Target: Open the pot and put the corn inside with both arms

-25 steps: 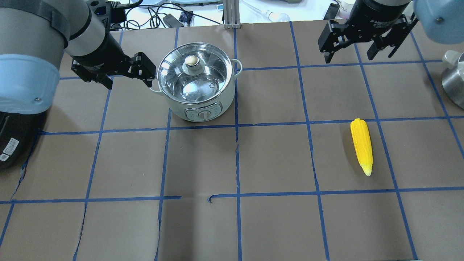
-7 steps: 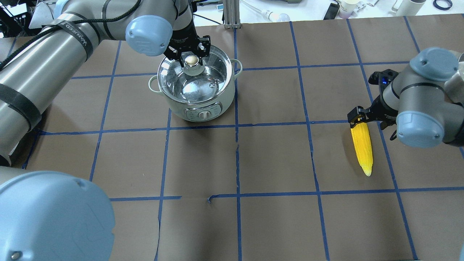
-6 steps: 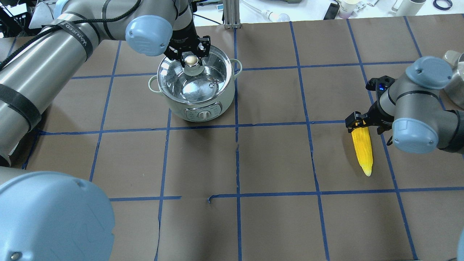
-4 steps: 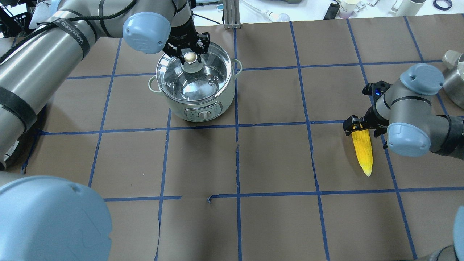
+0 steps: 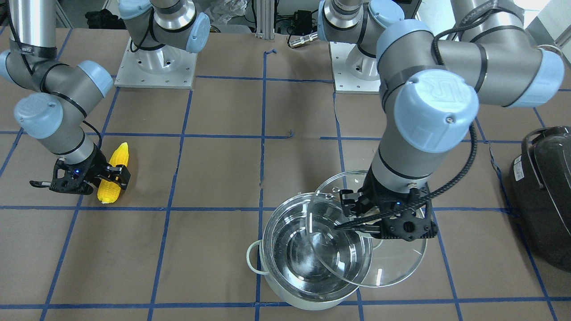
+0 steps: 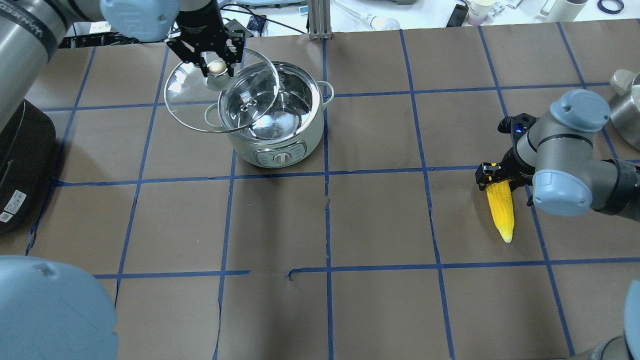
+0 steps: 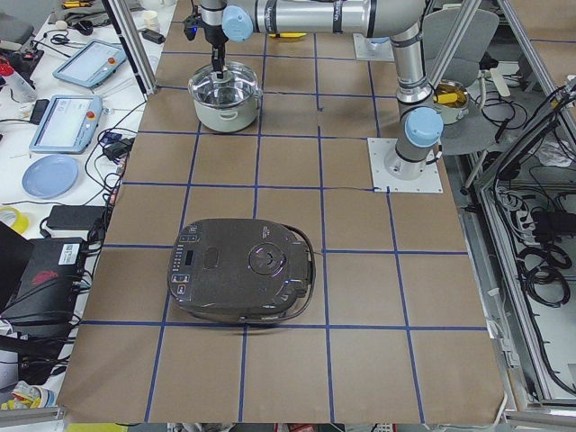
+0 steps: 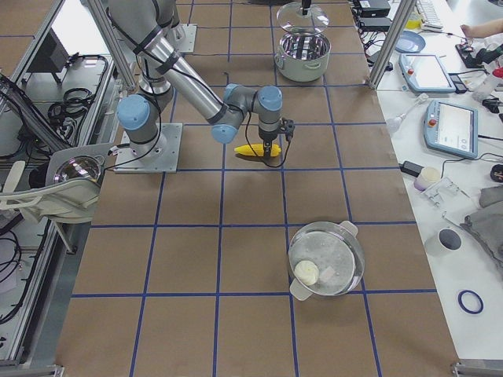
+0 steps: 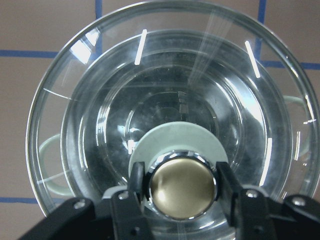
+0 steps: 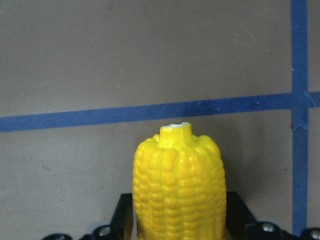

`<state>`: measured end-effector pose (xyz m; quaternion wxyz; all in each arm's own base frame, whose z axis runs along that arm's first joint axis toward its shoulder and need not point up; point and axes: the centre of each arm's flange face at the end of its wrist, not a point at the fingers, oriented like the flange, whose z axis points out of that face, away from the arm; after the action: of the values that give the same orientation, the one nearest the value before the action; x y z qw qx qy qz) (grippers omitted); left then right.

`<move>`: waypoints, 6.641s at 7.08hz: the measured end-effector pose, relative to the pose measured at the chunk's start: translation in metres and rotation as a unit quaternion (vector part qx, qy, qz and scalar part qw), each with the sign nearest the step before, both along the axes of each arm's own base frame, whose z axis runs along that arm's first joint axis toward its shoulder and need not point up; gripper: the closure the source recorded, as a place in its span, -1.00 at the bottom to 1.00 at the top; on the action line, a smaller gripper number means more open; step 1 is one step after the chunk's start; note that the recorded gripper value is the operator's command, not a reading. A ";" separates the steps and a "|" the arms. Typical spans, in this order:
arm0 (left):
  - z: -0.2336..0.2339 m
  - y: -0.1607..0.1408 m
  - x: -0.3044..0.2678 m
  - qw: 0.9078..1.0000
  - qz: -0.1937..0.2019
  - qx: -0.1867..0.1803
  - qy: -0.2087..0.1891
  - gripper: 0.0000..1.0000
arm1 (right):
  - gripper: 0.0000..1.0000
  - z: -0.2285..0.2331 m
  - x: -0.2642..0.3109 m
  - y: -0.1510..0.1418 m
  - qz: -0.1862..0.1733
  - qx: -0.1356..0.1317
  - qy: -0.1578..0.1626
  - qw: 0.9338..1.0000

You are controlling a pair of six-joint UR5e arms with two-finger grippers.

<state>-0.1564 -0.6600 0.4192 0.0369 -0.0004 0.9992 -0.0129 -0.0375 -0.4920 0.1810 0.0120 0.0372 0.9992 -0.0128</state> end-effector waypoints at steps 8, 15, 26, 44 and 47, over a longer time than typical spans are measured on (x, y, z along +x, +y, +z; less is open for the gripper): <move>-0.161 0.070 0.238 1.000 -0.021 0.001 -0.010 1.00 | 0.42 0.175 0.106 -0.113 0.080 -0.035 0.042 0.995; -0.170 0.084 0.245 1.000 -0.013 -0.014 0.021 -1.00 | 0.38 0.222 0.368 -0.201 -0.014 -0.085 -0.018 0.996; 0.104 0.158 0.019 0.999 0.005 0.018 0.032 -1.00 | -1.00 0.123 0.524 -0.164 0.006 -0.080 -0.037 0.996; 0.104 0.151 0.022 0.999 0.008 -0.044 0.029 -1.00 | -1.00 0.347 0.203 -0.025 0.083 -0.086 0.017 0.993; 0.106 0.152 0.023 0.998 0.008 -0.046 0.029 -1.00 | -1.00 0.349 0.201 -0.027 0.078 -0.089 0.019 0.993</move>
<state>-0.1336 -0.5083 0.5254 0.0077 -0.0100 0.9982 -0.0584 0.1639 -0.5185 0.5301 -0.0029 -0.0422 0.9939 -0.1015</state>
